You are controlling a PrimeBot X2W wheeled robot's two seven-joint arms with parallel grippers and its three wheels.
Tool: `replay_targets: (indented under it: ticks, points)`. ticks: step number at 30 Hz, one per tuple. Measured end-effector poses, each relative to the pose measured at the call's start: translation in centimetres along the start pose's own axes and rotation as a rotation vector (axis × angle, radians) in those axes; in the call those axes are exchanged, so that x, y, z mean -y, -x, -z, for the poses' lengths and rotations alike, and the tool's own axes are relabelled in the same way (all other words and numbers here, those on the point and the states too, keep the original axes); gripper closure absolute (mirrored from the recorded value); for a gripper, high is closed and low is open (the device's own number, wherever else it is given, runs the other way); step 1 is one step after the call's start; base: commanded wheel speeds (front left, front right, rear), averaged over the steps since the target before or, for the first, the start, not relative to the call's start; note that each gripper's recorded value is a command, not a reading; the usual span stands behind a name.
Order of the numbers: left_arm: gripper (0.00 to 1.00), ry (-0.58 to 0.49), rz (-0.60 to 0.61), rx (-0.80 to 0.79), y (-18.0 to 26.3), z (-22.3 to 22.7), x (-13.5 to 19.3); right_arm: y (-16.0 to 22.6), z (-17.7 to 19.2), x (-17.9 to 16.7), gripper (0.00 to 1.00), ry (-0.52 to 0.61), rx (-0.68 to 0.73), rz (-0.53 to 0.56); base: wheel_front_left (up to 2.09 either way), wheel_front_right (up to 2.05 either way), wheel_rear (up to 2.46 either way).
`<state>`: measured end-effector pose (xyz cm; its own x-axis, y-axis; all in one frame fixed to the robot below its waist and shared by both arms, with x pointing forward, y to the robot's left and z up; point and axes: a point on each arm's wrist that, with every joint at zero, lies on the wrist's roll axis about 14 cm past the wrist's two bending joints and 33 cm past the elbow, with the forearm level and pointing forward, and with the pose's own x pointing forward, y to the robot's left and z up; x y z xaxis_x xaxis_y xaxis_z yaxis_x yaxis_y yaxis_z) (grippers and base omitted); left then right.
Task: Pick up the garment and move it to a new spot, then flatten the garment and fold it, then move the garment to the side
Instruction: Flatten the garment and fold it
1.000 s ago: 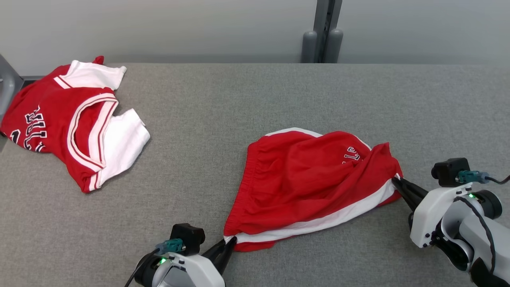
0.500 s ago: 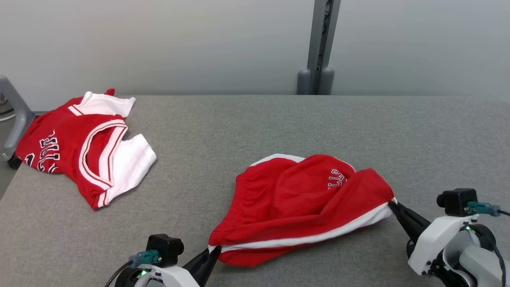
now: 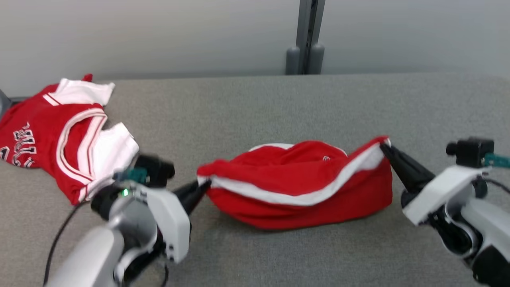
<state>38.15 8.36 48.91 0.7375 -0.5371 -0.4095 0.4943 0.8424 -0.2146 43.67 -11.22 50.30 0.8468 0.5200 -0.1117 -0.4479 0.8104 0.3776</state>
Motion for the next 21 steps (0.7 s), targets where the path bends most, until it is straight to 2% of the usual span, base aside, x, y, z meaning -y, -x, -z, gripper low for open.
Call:
replay_targets:
  ticks: [4,6,11,18,21]
  points:
    - [1.0,-0.057,0.011,-0.03,-2.5,-2.6,-1.2,-2.2,-1.7,0.2,1.0,-0.018,0.003,-0.02,0.0,0.0,0.0]
    - [1.0,-0.109,0.017,-0.041,-5.6,-5.7,-2.5,-5.0,-4.5,1.2,1.0,-0.01,0.03,-0.029,0.0,0.0,0.0]
    - [1.0,-0.151,-0.01,-0.046,-9.8,-9.2,-5.3,-8.8,-7.8,2.3,1.0,0.004,0.074,-0.047,0.0,0.0,0.0]
    - [1.0,-0.121,-0.038,-0.022,-16.3,-12.9,-9.4,-14.0,-11.6,6.1,1.0,0.041,0.171,-0.034,0.0,0.0,0.0]
    - [1.0,-0.126,-0.066,0.008,-18.4,-14.2,-11.3,-15.8,-13.0,7.2,1.0,0.091,0.208,-0.035,0.0,0.0,0.0]
